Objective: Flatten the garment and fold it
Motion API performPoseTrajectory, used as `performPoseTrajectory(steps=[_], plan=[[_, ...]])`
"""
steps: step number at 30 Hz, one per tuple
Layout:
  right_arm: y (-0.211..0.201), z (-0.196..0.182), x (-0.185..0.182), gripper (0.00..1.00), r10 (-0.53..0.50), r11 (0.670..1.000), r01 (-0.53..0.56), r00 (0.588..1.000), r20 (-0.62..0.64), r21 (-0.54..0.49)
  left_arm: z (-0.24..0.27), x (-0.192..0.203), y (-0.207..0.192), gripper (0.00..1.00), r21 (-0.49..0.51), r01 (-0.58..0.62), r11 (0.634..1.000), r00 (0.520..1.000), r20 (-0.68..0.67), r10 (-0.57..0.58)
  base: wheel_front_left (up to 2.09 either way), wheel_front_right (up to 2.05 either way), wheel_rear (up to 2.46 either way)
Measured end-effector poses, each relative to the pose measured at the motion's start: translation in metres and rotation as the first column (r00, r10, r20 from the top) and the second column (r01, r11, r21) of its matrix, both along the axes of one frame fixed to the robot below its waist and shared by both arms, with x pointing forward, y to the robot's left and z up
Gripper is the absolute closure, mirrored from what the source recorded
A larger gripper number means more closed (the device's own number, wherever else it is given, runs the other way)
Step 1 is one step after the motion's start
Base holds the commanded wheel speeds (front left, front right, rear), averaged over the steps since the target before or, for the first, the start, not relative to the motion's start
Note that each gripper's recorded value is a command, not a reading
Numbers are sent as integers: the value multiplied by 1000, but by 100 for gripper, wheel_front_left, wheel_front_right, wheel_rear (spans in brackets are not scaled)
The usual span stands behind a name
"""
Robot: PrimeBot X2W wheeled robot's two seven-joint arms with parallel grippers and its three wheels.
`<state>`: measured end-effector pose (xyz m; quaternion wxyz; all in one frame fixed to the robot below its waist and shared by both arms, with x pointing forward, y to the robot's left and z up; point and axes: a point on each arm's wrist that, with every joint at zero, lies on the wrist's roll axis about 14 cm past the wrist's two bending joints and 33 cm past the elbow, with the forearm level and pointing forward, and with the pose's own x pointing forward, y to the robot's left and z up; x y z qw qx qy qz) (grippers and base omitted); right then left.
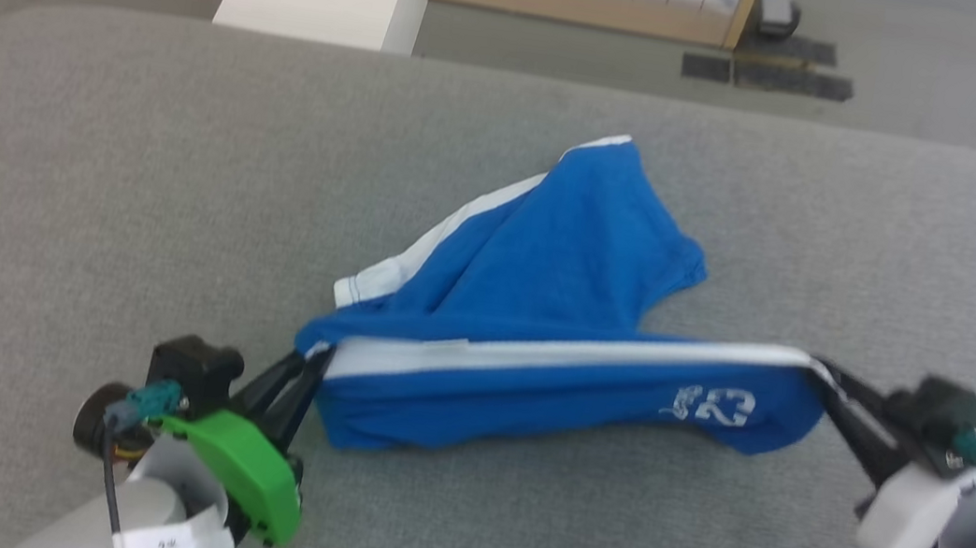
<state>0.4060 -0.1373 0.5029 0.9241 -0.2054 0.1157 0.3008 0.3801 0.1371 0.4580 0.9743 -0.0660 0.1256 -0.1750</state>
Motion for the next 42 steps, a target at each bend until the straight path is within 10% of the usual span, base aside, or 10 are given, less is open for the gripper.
performPoseTrajectory(steps=[25, 40, 41, 42], plan=[[85, -68, 197, 100, 114, 968, -135, 988, -108, -210, -44, 88, 24, 100, -24, -146, 989, 989, -18, 145, 0, 0, 0], [113, -141, 220, 100, 126, 957, -184, 960, -250, -225, -71, 94, 40, 100, -4, -197, 980, 980, -42, 196, 0, 0, 0], [115, -140, 220, 100, 130, 959, -184, 960, -248, -213, -71, 94, 41, 81, 8, -195, 981, 980, -37, 195, 0, 0, 0], [117, -137, 220, 80, 133, 962, -184, 960, -245, -201, -68, 95, 41, 0, 19, -194, 981, 981, -23, 194, 0, 0, 0]])
